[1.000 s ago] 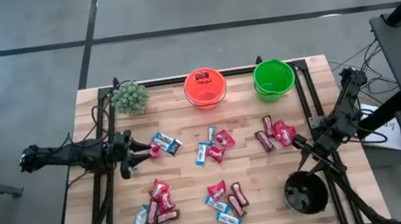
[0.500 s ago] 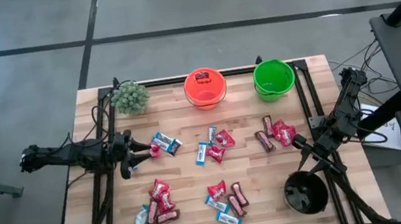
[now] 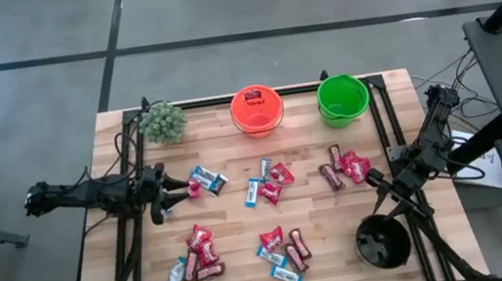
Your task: Organize candy in baskets
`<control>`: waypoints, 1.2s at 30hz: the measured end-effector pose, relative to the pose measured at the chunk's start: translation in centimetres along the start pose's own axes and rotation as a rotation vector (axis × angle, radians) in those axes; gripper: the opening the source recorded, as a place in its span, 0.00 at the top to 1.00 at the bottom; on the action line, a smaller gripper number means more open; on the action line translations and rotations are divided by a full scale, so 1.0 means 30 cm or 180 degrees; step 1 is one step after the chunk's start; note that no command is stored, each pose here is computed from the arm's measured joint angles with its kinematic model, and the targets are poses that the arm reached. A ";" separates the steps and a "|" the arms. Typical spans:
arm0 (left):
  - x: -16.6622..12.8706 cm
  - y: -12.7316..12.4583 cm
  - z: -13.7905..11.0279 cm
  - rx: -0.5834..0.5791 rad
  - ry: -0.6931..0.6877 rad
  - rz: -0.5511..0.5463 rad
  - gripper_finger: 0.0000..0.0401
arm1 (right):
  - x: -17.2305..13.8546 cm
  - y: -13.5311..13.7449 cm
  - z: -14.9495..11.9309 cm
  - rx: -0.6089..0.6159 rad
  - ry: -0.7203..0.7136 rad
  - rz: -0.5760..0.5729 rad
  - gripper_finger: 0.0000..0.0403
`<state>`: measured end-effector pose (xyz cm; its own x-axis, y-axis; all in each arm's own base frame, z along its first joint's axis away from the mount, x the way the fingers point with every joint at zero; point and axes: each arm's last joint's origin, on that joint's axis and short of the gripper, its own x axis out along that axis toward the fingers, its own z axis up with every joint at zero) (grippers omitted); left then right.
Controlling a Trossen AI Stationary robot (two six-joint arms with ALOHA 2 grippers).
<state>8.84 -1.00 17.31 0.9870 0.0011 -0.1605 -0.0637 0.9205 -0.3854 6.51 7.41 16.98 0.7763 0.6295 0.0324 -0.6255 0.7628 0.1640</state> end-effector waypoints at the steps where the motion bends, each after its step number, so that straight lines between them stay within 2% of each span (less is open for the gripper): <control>1: 0.000 0.000 0.000 -0.0001 -0.0001 0.0000 0.60 | 0.000 0.000 0.000 0.0000 0.0001 -0.0001 0.68; 22: 0.000 0.000 0.000 -0.0001 -0.0002 -0.0001 0.60 | 0.000 0.000 0.001 -0.0010 -0.0009 0.0002 0.69; 25: 0.000 0.000 0.000 -0.0001 -0.0001 0.0000 0.60 | 0.000 0.000 0.001 -0.0038 -0.0010 0.0001 0.73; 33: 0.000 0.000 0.000 -0.0001 -0.0001 0.0000 0.60 | 0.000 0.000 0.001 -0.0032 -0.0015 0.0002 0.95; 36: 0.000 0.000 0.000 0.0000 -0.0001 0.0001 0.60 | 0.000 0.000 0.001 -0.0033 -0.0011 0.0001 0.97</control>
<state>8.84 -1.00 17.31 0.9871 0.0016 -0.1604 -0.0641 0.9205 -0.3855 6.52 7.40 17.01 0.7763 0.6294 0.0358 -0.6265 0.7641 0.1537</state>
